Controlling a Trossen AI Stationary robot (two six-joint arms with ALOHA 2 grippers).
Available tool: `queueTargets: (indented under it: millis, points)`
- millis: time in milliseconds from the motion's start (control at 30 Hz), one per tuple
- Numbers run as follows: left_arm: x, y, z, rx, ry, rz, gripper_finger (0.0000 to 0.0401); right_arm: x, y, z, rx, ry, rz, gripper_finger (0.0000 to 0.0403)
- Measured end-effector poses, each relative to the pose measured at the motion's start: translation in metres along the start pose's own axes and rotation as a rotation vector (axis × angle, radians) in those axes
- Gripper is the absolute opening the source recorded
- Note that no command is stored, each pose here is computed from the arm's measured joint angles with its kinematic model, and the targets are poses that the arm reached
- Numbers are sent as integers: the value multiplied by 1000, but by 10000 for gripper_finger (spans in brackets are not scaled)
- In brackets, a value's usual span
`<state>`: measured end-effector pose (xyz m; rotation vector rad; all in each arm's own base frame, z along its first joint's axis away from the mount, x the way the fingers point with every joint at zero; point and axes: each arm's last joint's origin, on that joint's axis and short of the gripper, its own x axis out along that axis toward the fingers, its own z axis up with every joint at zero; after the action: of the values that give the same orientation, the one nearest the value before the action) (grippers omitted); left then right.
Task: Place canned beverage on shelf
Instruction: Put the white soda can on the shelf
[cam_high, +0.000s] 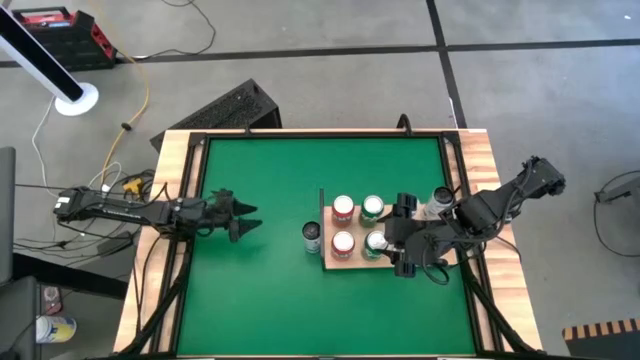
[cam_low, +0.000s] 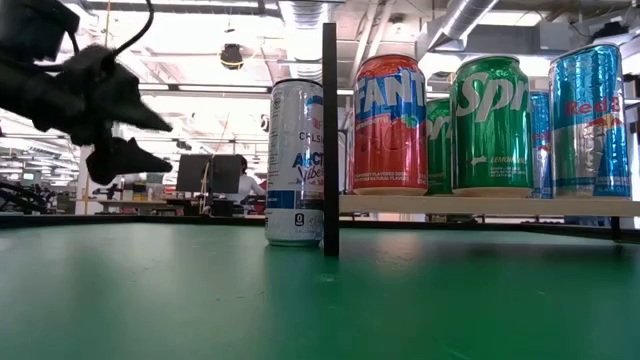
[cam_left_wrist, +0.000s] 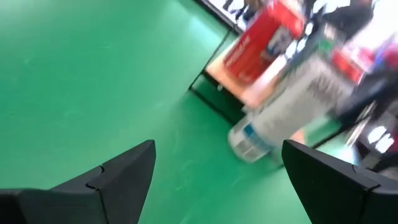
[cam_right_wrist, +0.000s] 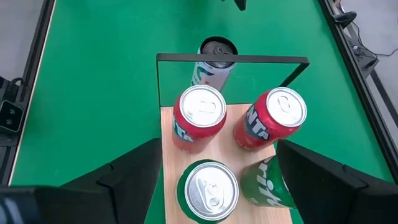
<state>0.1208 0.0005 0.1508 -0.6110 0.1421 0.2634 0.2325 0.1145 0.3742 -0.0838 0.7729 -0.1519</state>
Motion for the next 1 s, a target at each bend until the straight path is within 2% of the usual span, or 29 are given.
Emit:
queueTargets:
  millis: [100, 333, 567, 633, 733, 833, 933, 1000]
  points:
    - [0, -2, 3, -106, -30, -14, 334, 0, 0, 0, -1, 1, 2, 340]
    - [0, -1, 2, -189, -22, -7, 334, 2, -4, 2, -20, 1, -10, 340]
    - [0, 11, 1, -384, -124, 191, 334, 2, -3, 1, -23, 1, -7, 340]
    - [0, 13, 0, -461, -132, 217, 334, 1, -2, 1, -26, 4, 5, 340]
    - [0, 8, 3, -459, -127, 144, 334, 1, -1, 1, -28, 6, 15, 340]
    - [-2, -7, 21, -415, -216, -87, 334, 0, 1, 0, -31, 6, 21, 340]
    - [-8, -26, 42, -280, -319, -296, 334, 0, 2, 0, -30, 6, 22, 340]
    - [-9, -40, 55, -165, -312, -320, 334, 0, 2, 0, -29, 6, 23, 340]
